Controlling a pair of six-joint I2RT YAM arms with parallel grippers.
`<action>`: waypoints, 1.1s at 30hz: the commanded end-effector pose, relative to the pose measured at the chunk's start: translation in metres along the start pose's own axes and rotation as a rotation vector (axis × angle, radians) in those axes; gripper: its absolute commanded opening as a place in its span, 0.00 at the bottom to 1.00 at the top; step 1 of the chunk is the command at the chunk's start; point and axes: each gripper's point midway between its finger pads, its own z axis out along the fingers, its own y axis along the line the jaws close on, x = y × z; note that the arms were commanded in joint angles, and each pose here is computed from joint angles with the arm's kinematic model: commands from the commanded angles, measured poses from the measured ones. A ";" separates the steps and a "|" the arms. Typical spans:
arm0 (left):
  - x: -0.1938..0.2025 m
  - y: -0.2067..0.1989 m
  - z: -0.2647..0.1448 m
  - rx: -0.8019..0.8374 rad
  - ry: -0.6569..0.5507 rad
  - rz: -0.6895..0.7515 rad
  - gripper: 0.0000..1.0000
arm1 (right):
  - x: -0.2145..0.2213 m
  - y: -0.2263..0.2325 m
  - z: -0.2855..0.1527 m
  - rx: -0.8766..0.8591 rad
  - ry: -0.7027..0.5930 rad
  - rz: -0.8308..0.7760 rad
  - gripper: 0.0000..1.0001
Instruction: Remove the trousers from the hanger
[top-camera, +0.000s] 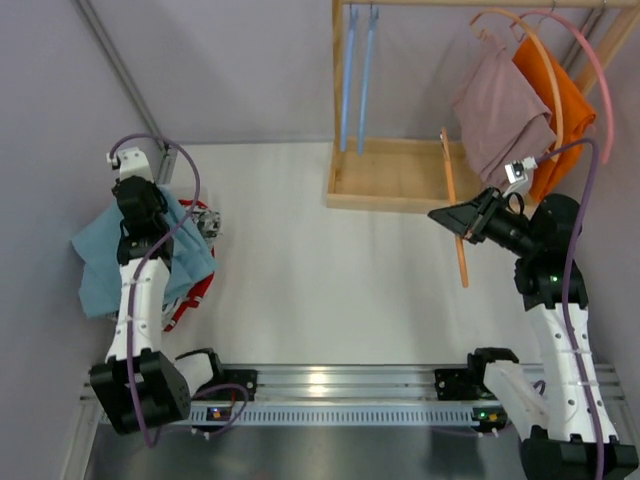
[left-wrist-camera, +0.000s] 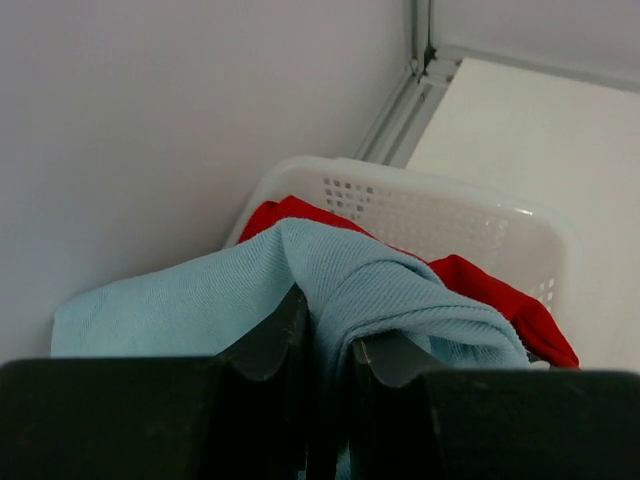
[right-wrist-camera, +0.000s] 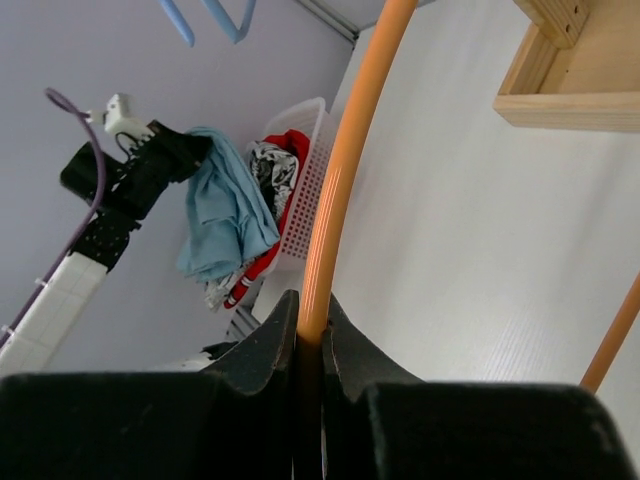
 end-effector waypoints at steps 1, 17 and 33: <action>-0.028 -0.015 0.021 0.046 -0.105 -0.073 0.15 | -0.027 0.031 -0.001 -0.054 -0.072 -0.125 0.00; -0.106 -0.012 -0.071 0.225 -0.259 -0.134 0.98 | -0.087 0.087 0.049 -0.118 -0.143 -0.040 0.00; -0.115 -0.017 -0.101 0.303 -0.299 -0.182 0.98 | -0.165 0.141 0.109 -0.144 -0.249 -0.017 0.00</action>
